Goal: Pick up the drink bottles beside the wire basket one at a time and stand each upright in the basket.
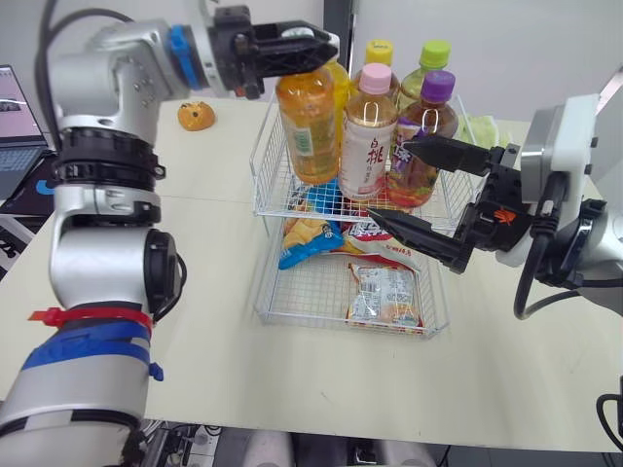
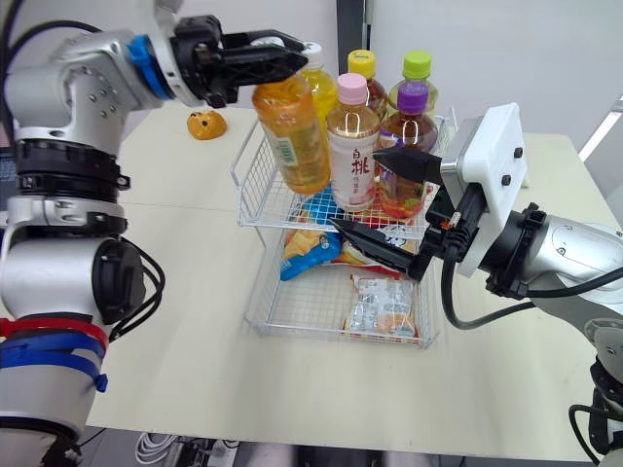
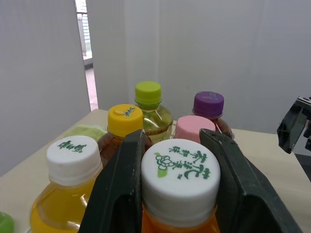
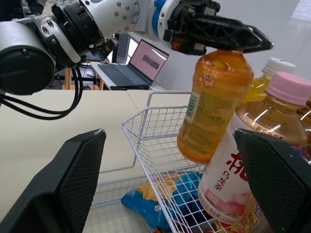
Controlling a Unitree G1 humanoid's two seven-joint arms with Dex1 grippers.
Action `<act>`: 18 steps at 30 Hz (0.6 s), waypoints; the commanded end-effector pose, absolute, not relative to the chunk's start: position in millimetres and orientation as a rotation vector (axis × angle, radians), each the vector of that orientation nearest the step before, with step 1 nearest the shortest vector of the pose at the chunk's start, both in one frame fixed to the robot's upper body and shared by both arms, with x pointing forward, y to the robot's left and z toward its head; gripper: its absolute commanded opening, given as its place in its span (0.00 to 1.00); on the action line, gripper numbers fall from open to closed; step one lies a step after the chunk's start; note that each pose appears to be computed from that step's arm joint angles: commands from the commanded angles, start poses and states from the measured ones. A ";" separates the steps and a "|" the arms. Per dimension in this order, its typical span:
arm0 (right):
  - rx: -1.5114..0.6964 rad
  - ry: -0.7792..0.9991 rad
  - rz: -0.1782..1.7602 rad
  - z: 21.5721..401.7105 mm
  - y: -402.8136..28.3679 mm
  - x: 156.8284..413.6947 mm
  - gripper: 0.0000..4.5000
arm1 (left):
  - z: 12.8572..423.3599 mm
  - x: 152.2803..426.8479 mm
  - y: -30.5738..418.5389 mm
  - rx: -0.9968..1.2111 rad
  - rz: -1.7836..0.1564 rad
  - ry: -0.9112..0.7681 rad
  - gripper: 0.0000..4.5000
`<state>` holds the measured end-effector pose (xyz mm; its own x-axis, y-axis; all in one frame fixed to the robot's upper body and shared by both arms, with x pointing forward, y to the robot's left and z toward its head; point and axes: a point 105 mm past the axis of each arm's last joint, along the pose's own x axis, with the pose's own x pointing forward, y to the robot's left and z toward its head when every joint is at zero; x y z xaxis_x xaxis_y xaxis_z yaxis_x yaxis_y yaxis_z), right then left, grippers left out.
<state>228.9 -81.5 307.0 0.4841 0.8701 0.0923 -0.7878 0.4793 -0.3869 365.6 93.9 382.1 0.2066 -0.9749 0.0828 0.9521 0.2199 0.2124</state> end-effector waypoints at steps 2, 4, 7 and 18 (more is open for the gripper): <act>-0.334 -0.342 1.013 317.0 -84.1 220.4 1.00 | 395.2 360.3 94.3 0.177 -1.326 -0.321 0.31; -0.336 -0.339 1.012 317.6 -84.7 219.6 1.00 | 391.1 362.5 93.0 0.170 -1.324 -0.314 0.31; -0.336 -0.333 1.011 318.1 -85.6 219.0 1.00 | 385.5 362.0 90.4 0.177 -1.343 -0.300 0.47; -0.334 -0.317 1.023 317.4 -86.4 218.9 1.00 | 411.5 345.9 103.6 0.124 -1.361 -0.390 0.99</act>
<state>222.7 -84.9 309.4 0.4882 0.8698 0.0722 -0.7898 0.4754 -0.3876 362.3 95.3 380.5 0.1831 -0.9735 0.1366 0.9489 0.2114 0.2344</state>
